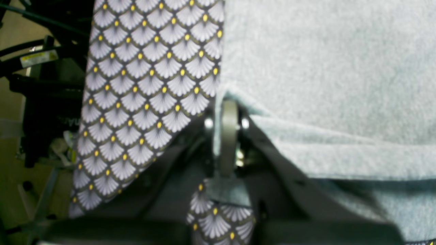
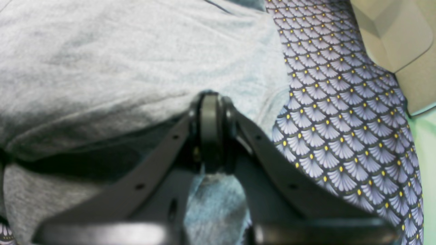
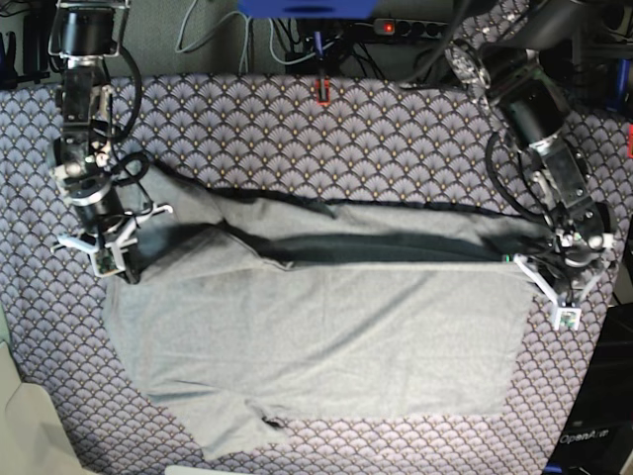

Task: Fold the T-shirt properly
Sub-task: 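Lift both grippers and fold the shoulder edge over toward the hem, then lower the folded edge onto the shirt body with both grippers, then open the right gripper, release the fold, and raise it away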

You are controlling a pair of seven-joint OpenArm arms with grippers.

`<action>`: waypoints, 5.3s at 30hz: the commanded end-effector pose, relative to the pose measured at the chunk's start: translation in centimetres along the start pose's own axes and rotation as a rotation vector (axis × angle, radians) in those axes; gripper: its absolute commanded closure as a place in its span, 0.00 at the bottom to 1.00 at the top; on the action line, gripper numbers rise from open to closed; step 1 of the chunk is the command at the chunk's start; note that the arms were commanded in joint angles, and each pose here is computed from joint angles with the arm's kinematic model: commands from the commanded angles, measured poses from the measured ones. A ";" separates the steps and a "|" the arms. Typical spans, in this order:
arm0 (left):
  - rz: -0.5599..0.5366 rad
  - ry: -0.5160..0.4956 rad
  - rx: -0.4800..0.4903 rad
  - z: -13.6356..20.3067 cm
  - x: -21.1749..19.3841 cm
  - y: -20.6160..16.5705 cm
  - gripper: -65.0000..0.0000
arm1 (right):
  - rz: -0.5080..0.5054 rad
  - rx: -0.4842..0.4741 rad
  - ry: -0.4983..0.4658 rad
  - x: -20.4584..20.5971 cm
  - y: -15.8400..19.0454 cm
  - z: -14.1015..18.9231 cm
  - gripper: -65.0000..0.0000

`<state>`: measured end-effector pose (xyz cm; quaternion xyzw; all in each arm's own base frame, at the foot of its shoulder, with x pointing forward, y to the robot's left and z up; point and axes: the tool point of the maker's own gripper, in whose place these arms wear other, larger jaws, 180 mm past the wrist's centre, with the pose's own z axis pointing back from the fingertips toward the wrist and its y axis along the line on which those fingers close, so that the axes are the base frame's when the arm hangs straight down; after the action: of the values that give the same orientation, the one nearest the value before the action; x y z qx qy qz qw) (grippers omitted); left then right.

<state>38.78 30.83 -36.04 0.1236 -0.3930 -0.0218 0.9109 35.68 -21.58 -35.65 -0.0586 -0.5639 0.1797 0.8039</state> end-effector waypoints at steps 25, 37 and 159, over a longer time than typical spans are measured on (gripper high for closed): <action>0.006 -0.075 0.028 0.6 2.6 1.2 0.76 | 0.014 -0.021 -0.070 2.5 -1.2 -0.4 1.00; -0.004 -0.028 0.012 0.4 0.3 0.5 0.76 | 0.011 -0.019 -0.067 2.3 -1.0 -0.3 0.99; 0.024 0.120 -0.100 -1.8 -9.1 -3.0 0.76 | 0.211 0.381 0.005 1.3 13.0 -4.4 1.00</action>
<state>35.16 29.03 -43.49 0.0614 -0.3774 -0.0130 0.9239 35.97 -8.40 -41.70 0.0402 -0.4817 0.3715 0.7927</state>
